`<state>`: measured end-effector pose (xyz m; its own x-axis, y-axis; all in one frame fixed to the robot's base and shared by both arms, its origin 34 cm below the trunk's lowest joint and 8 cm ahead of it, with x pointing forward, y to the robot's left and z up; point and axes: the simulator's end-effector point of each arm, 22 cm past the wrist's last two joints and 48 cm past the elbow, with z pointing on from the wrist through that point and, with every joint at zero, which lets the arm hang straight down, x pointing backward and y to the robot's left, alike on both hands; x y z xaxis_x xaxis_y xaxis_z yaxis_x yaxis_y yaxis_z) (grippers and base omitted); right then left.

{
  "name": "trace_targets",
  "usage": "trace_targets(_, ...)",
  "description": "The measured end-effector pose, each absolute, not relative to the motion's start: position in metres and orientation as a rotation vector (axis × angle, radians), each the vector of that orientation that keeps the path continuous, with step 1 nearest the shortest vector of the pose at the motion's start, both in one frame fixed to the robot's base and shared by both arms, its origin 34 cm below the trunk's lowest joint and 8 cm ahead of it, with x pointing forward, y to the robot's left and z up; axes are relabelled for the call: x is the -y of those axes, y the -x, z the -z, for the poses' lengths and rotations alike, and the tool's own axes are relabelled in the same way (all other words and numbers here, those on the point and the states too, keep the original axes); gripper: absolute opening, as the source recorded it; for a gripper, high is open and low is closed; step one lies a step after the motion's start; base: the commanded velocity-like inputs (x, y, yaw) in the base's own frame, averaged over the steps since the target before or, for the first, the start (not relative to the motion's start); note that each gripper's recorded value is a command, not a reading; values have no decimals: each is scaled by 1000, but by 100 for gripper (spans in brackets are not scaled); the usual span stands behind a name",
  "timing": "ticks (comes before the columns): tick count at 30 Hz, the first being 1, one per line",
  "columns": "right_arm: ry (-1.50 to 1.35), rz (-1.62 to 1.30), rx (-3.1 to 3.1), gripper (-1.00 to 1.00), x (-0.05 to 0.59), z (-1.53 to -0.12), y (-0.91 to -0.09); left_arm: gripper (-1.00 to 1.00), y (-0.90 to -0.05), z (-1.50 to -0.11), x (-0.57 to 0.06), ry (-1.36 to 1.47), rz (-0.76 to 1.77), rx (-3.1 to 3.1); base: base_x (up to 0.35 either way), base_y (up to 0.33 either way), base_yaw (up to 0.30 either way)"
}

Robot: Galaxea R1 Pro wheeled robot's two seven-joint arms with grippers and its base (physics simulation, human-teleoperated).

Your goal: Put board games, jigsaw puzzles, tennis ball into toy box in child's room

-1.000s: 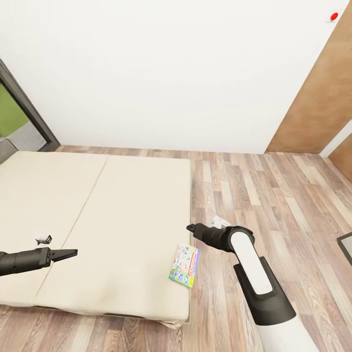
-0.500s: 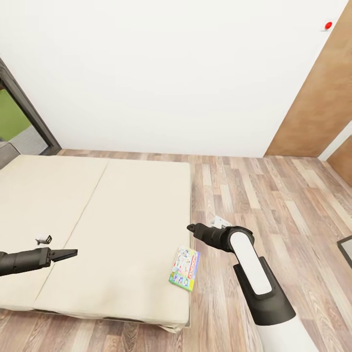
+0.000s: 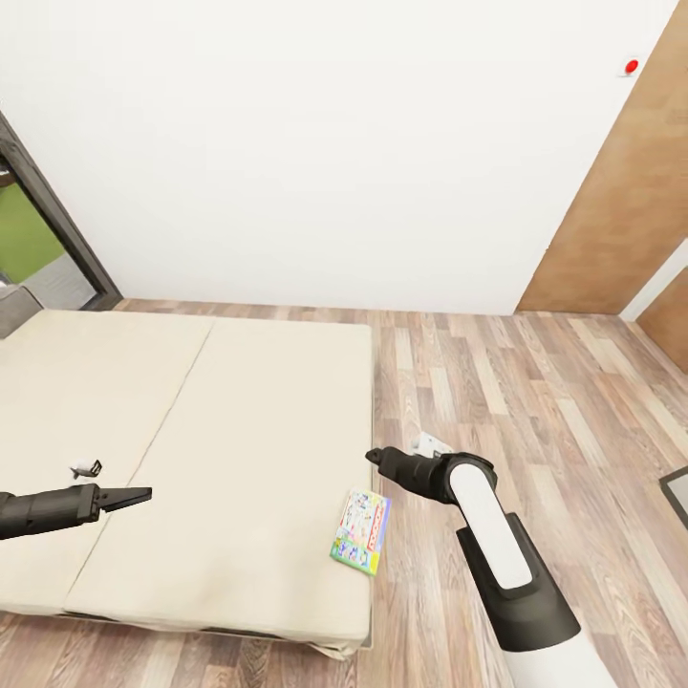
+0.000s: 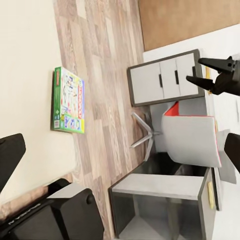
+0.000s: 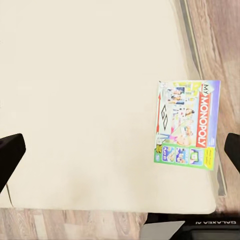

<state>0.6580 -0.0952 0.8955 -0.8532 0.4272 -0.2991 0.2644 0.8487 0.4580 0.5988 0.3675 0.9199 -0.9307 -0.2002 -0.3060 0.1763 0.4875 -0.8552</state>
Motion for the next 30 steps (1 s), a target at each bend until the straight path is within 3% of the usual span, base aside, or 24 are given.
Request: trace_targets(30, -493, -582, -2586, 100, 94, -922, -661, 100, -603, -943, -362, -24, 1420, -2322, 0, 0, 0)
